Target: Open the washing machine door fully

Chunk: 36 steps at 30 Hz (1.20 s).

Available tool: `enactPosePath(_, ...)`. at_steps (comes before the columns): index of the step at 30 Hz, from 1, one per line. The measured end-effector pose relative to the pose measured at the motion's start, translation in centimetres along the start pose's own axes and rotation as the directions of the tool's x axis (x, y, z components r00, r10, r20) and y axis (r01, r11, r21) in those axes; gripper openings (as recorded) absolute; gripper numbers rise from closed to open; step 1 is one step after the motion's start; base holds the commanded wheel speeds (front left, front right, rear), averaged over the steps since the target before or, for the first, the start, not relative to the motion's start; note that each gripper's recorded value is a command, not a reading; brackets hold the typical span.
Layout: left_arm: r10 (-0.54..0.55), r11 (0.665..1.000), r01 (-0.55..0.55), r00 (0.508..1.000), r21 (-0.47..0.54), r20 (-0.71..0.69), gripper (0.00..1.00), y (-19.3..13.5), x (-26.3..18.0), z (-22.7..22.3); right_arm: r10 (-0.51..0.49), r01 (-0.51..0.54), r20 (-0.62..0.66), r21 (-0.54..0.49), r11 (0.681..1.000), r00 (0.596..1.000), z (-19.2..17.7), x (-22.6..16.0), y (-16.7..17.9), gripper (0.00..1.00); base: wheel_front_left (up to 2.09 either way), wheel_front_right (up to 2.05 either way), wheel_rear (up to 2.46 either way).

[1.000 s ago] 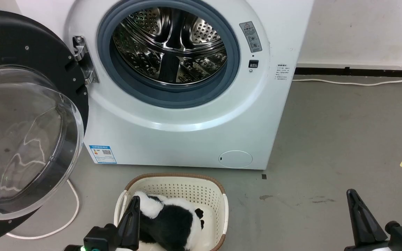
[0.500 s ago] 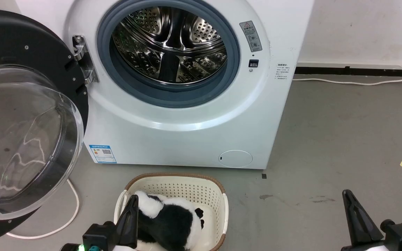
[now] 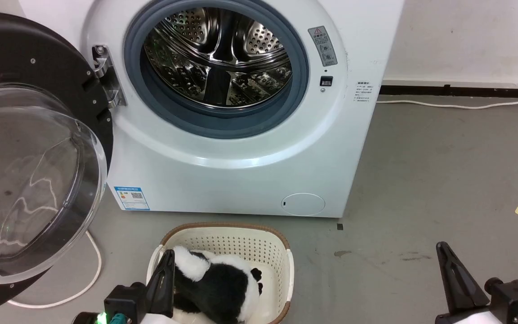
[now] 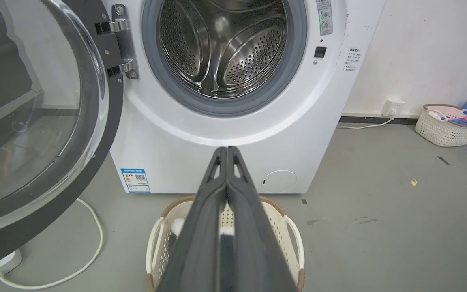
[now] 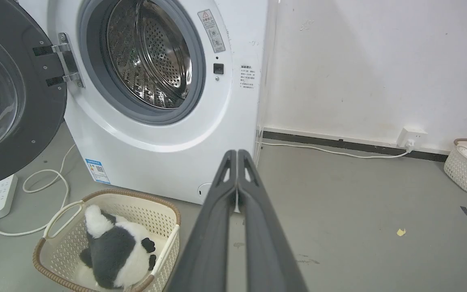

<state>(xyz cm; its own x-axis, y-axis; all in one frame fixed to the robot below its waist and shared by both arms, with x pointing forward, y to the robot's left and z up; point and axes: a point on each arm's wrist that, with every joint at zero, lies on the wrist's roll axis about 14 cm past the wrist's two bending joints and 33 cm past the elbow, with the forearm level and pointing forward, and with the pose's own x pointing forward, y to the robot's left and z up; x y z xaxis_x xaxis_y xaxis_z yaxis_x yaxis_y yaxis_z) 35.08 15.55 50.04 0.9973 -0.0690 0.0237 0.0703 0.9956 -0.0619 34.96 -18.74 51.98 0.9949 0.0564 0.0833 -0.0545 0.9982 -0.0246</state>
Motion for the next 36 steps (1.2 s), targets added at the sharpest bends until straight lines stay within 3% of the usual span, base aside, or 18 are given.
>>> enactPosePath(36, 0.023, 0.999, -0.023, 1.0, 0.043, -0.013, 0.0, 0.81, 0.81, 0.96, 0.03, -0.03, -0.054, -0.003, 1.0, 0.998, -0.35, 0.65, 1.0, 0.0, 0.0, 0.0, 0.0)
